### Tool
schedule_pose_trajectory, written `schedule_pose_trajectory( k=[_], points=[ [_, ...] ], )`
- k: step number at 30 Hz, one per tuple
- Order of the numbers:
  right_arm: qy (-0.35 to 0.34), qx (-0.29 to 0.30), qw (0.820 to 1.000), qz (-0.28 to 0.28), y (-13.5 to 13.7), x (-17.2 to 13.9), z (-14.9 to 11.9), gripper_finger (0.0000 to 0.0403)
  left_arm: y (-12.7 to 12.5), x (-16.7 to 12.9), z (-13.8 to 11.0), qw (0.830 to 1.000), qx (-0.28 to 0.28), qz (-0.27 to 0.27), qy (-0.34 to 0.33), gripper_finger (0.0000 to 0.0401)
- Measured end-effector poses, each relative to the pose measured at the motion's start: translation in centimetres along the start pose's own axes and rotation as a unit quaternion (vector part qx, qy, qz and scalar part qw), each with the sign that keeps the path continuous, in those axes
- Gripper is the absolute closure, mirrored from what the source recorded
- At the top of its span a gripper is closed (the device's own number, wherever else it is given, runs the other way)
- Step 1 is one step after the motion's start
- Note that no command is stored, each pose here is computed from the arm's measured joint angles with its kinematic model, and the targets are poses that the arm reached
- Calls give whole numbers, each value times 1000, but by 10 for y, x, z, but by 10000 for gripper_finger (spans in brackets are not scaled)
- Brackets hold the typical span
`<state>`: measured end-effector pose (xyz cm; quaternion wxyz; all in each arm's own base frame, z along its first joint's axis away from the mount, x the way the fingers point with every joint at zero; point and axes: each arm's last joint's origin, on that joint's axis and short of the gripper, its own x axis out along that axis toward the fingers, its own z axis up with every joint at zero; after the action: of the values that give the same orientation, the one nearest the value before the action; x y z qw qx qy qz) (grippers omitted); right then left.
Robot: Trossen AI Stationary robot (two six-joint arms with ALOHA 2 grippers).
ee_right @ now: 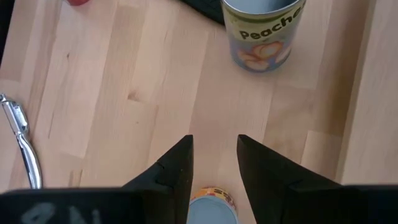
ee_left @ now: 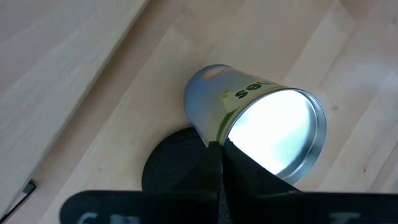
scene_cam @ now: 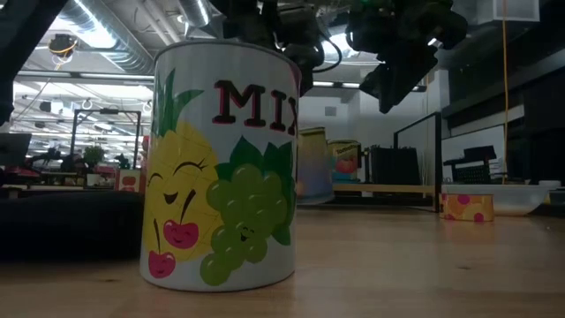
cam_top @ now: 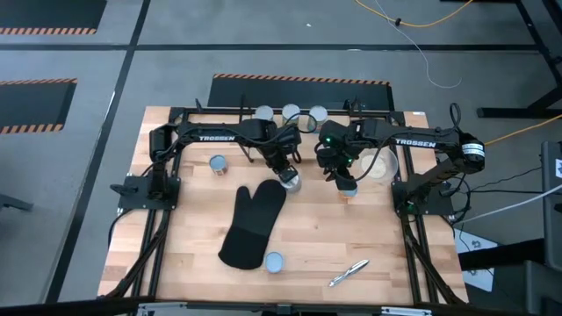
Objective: Pick and place cans onto a shelf
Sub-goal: Put the canned peaches on the shelf
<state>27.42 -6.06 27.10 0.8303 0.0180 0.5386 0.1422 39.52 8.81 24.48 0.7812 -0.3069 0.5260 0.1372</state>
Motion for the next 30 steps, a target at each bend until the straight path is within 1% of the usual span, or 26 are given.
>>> schedule_pose_trajectory(
  k=[10,15,19,22,24,27,30],
  points=[
    [0,0,1000,0,0,0,0,274,0,0,0,1000,0,6,-3,367],
    [0,0,1000,0,0,0,0,274,1,0,1,1000,1,24,-12,358],
    [0,2,1000,1,0,0,0,274,1,0,1,1000,2,26,-13,356],
    [-1,3,1000,0,0,0,0,274,1,-1,0,999,40,16,-7,362],
    [-3,2,1000,0,0,0,0,274,-2,-6,-2,998,68,13,-7,366],
    [-8,0,1000,-2,-1,0,2,274,-10,-22,-6,993,105,26,-36,371],
    [-13,-2,1000,-3,-1,0,3,274,-18,-41,-14,987,147,42,-54,376]
  ],
)
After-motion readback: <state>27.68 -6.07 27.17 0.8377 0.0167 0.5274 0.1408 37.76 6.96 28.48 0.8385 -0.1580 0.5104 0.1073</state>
